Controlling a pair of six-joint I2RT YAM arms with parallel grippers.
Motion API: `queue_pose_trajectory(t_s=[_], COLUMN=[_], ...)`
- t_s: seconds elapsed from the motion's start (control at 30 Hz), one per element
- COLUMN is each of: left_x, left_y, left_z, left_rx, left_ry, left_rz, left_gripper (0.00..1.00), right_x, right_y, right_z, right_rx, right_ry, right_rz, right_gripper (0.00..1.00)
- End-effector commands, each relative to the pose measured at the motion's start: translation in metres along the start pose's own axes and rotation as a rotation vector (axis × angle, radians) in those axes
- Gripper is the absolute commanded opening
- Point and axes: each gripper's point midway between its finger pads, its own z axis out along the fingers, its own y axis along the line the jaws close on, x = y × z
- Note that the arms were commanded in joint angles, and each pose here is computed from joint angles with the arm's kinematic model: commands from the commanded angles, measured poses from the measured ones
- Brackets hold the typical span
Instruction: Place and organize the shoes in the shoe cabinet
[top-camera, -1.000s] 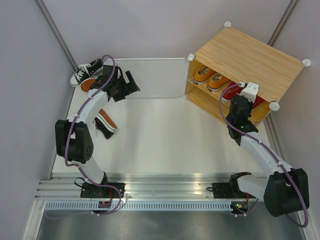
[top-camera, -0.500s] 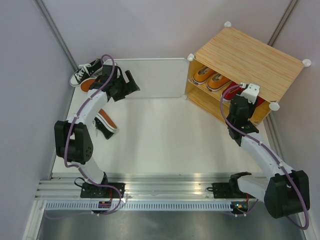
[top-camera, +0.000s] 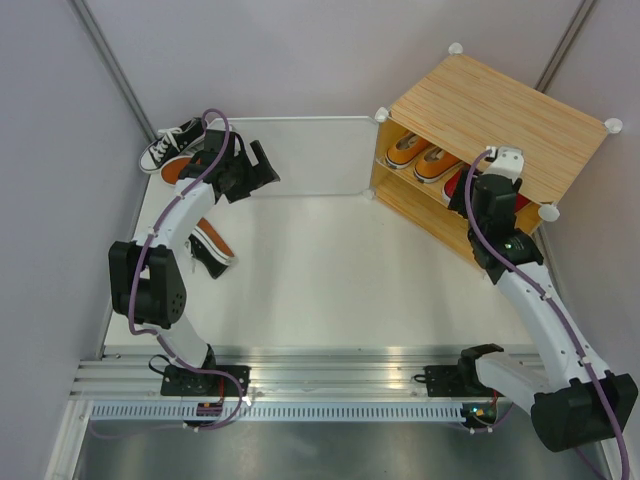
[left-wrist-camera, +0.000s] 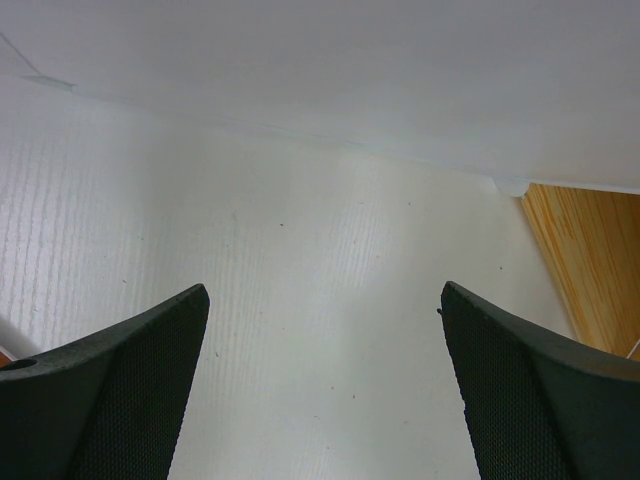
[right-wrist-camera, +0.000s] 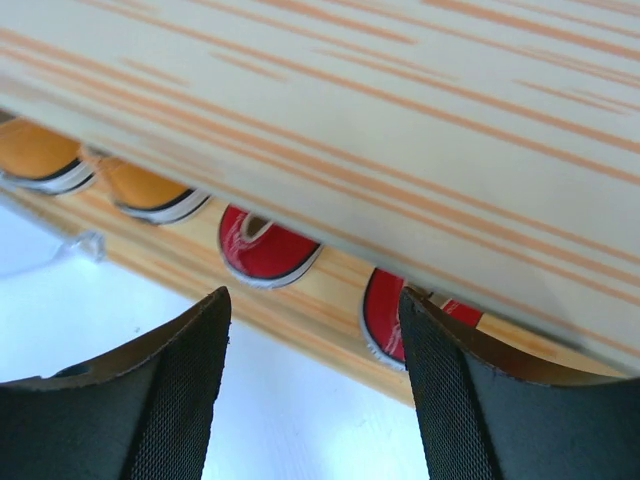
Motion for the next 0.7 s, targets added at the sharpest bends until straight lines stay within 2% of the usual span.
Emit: queue_pose_trajectory(t_s=[0.0, 0.07, 0.33, 0.67], left_x=[-0.015, -0.014, -0.013, -0.018], left_y=[-0.009, -0.009, -0.009, -0.004], left_z=[-0.014, -0.013, -0.013, -0.018], left_rx=[0.024, 0.025, 0.026, -0.004], left_ry=[-0.058, -0.054, -0.051, -0.080], left_rz=[-0.007, -0.009, -0.010, 0.007], left_gripper=[1.00, 1.00, 1.00, 1.00], right_x=[0.009, 0.015, 0.025, 0.017], right_y=[0.022, 0.027, 0.073, 0.121], right_z=[-0.018, -0.022, -0.057, -0.115], right_rx=[-0.155, -0.195, -0.532, -0.978], right_ry=[0.099, 0.139, 0.241, 0.254], right_rz=[-0.007, -0.024, -0.086, -0.144], right_gripper=[0.73, 0.73, 0.75, 0.81])
